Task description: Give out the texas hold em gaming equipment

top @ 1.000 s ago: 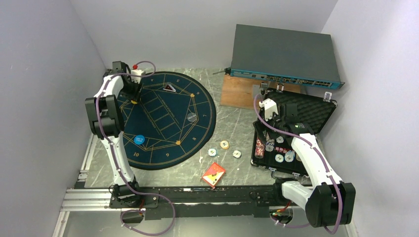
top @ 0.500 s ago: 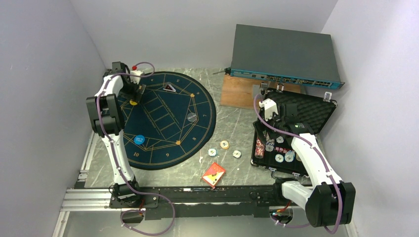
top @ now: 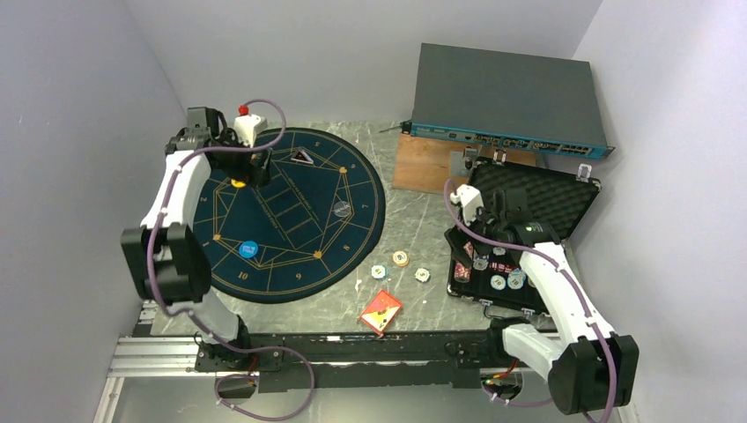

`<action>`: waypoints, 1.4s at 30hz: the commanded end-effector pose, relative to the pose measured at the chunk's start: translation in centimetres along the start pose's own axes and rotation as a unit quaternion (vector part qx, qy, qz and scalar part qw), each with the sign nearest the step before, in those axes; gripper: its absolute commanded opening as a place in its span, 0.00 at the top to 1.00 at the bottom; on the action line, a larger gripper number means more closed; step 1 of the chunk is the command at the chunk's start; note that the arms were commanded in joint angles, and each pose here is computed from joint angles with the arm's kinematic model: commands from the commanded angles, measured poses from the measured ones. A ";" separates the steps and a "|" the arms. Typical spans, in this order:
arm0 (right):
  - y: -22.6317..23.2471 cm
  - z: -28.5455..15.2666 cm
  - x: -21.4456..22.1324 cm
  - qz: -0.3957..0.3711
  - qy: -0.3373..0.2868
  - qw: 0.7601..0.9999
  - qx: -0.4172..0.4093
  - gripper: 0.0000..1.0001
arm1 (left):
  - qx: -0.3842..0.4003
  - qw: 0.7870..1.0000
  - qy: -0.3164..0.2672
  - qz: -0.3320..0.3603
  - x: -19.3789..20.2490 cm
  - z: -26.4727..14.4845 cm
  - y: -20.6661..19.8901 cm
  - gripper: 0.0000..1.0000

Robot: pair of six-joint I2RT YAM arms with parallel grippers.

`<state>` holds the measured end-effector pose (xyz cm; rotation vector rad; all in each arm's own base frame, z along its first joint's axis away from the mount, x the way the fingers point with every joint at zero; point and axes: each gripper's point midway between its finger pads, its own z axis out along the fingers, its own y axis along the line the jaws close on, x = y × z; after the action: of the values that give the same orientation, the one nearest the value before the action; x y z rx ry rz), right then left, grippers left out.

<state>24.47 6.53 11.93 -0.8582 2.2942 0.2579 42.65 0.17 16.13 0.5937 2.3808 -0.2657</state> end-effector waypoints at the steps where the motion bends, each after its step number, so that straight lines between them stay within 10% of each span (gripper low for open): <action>1: 2.7 -0.3 -1.3 -0.080 -0.004 0.995 -0.064 0.00 | 0.095 0.994 -0.052 -0.020 -0.8 -2.5 -6.7 0.00; 42: 10.5 9.6 3.6 -0.200 0.170 0.958 -0.112 0.16 | 0.126 0.985 -0.086 -0.078 0.2 -5.6 -10.5 0.02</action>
<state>20.47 16.14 2.14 -1.5567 2.3655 0.1961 33.93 -6.67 19.58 0.4675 2.2909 -0.6395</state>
